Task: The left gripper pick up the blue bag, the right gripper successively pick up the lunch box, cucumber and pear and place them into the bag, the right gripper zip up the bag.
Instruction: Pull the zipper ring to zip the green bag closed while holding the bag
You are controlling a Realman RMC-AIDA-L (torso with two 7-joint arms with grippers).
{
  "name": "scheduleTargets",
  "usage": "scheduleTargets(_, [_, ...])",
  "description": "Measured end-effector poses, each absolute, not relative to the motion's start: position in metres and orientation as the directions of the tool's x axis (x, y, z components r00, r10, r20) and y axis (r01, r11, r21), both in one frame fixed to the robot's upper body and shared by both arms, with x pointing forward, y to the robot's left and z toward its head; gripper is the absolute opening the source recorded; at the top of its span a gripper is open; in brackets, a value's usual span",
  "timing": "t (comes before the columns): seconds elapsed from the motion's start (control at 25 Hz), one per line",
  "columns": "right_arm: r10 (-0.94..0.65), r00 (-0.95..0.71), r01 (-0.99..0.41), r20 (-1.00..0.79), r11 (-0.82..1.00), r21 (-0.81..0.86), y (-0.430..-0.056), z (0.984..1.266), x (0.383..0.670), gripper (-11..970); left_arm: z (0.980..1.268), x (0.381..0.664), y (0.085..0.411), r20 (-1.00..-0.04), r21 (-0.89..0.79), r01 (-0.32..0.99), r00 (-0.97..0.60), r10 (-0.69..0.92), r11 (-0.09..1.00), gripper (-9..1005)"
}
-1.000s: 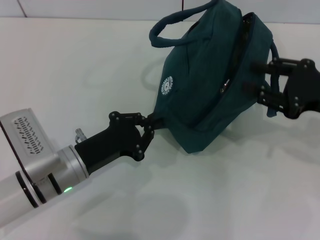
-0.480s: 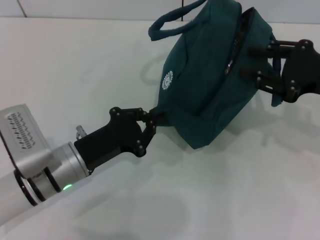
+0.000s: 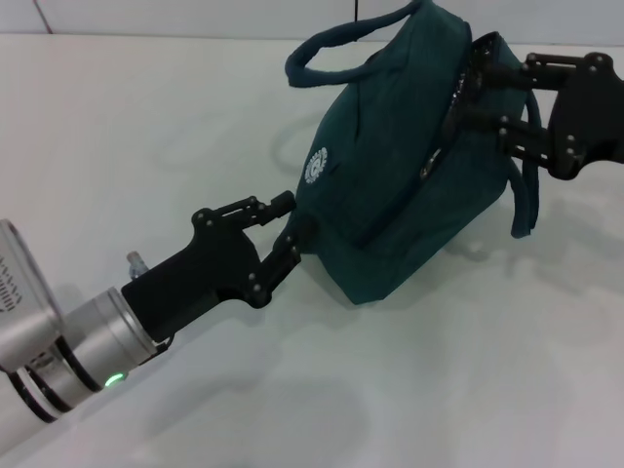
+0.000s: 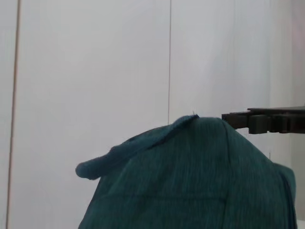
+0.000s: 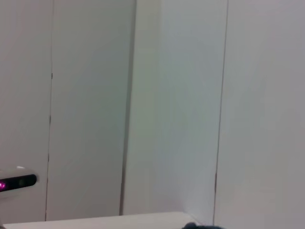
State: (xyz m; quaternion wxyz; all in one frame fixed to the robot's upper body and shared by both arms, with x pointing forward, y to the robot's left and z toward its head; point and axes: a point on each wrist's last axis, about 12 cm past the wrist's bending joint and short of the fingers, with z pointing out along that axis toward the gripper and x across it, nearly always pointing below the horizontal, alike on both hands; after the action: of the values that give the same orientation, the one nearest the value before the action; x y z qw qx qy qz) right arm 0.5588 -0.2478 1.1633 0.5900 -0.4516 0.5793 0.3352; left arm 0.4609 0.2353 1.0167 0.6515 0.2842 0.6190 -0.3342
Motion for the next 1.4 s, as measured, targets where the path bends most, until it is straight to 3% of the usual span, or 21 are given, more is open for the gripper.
scheduleTargets(0.36, [-0.119,0.119,-0.922,-0.986,0.354,-0.154,-0.241,1.170,0.565,426,1.030,0.456,0.234,-0.960,-0.205,0.819,-0.062,-0.273,0.535,416])
scheduleTargets(0.6, [-0.083,0.142,-0.917,-0.986,0.365,-0.162,-0.239,1.171,0.565,426,1.032,0.464,0.228,-0.957,-0.226,0.817,-0.085,-0.276,0.531,562])
scheduleTargets(0.72, [-0.077,0.158,-0.912,-0.984,0.372,-0.175,-0.240,1.168,0.563,425,1.031,0.468,0.228,-0.956,-0.237,0.803,-0.092,-0.280,0.546,793])
scheduleTargets(0.92, [-0.022,0.187,-0.891,-0.982,0.417,-0.179,-0.243,1.164,0.562,424,1.032,0.471,0.231,-0.950,-0.253,0.776,-0.086,-0.301,0.577,881])
scheduleTargets(1.12, [0.079,0.278,-0.832,-0.957,0.518,-0.199,-0.246,1.151,0.561,421,1.031,0.472,0.232,-0.945,-0.272,0.767,-0.100,-0.310,0.581,875])
scheduleTargets(1.4, [0.121,0.254,-0.804,-0.959,0.578,-0.140,-0.249,1.145,0.563,407,1.030,0.475,0.234,-0.946,-0.277,0.748,-0.103,-0.306,0.604,848])
